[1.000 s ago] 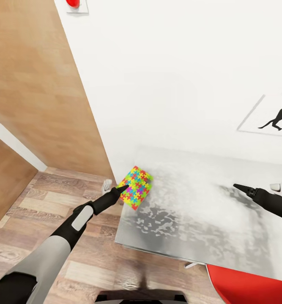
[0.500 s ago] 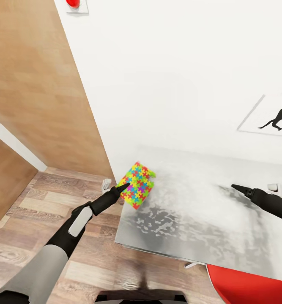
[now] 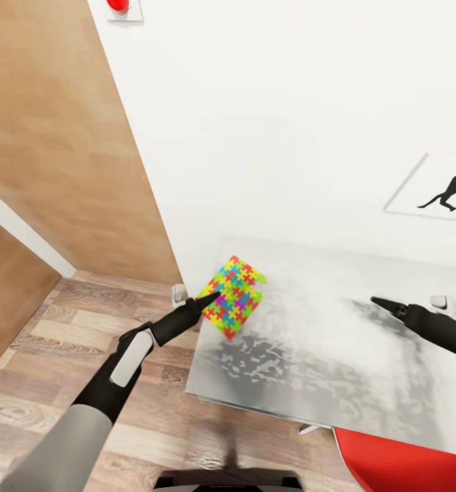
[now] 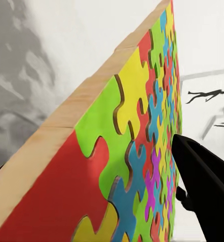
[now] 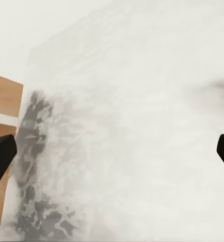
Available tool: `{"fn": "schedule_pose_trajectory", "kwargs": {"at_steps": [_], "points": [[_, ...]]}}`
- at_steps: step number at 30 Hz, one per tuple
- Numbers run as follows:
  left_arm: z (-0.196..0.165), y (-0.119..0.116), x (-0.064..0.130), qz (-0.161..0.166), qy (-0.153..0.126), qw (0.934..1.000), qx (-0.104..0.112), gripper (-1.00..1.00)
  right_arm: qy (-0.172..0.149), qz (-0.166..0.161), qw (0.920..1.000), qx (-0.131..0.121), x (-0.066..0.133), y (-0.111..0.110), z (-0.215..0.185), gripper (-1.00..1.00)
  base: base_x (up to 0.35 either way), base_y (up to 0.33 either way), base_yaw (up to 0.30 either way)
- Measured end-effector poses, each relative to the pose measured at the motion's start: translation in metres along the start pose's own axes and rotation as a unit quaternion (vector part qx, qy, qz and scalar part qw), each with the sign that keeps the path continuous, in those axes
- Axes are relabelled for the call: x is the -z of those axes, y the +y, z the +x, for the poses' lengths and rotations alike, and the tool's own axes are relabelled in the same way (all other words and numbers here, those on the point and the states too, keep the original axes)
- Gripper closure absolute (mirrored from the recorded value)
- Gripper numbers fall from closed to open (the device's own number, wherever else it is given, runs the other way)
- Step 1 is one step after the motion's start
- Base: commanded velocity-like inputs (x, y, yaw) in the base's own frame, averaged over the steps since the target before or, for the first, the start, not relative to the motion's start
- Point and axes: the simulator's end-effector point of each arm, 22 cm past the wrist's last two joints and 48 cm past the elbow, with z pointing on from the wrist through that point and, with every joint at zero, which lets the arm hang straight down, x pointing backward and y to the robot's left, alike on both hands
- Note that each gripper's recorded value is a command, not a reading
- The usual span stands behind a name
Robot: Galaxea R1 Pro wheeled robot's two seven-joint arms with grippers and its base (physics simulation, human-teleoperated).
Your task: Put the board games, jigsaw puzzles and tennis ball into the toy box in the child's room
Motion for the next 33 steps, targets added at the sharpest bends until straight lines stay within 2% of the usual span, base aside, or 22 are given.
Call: {"fn": "schedule_pose_trajectory", "kwargs": {"at_steps": [7,11,16,19,26,33], "points": [[0.014,-0.012,0.004,-0.008,0.002,0.9996,0.028,1.00,0.001,-0.037,0.9993,0.002,0.001,0.018,0.000,-1.00,0.000,0.000,-0.001],[0.021,-0.017,0.009,-0.020,0.001,0.9992,0.034,1.00,0.009,-0.050,0.9987,0.005,-0.002,0.026,0.006,-1.00,0.000,0.000,-0.023],[0.039,-0.022,0.015,-0.028,0.008,0.9990,0.036,1.00,0.026,-0.062,0.9977,0.012,-0.008,0.038,0.017,-1.00,0.000,0.000,-0.046],[0.065,-0.023,0.026,-0.037,0.018,0.9984,0.038,1.00,0.039,-0.070,0.9967,0.016,-0.012,0.045,0.025,-1.00,0.000,0.000,-0.056],[0.096,-0.025,0.050,-0.057,0.022,0.9971,0.044,1.00,0.046,-0.078,0.9957,0.021,-0.013,0.054,0.030,-1.00,0.000,0.000,-0.059],[0.105,-0.039,0.061,-0.074,0.023,0.9965,0.031,1.00,0.045,-0.082,0.9953,0.024,-0.010,0.059,0.029,-1.00,0.000,0.000,-0.061]]}}
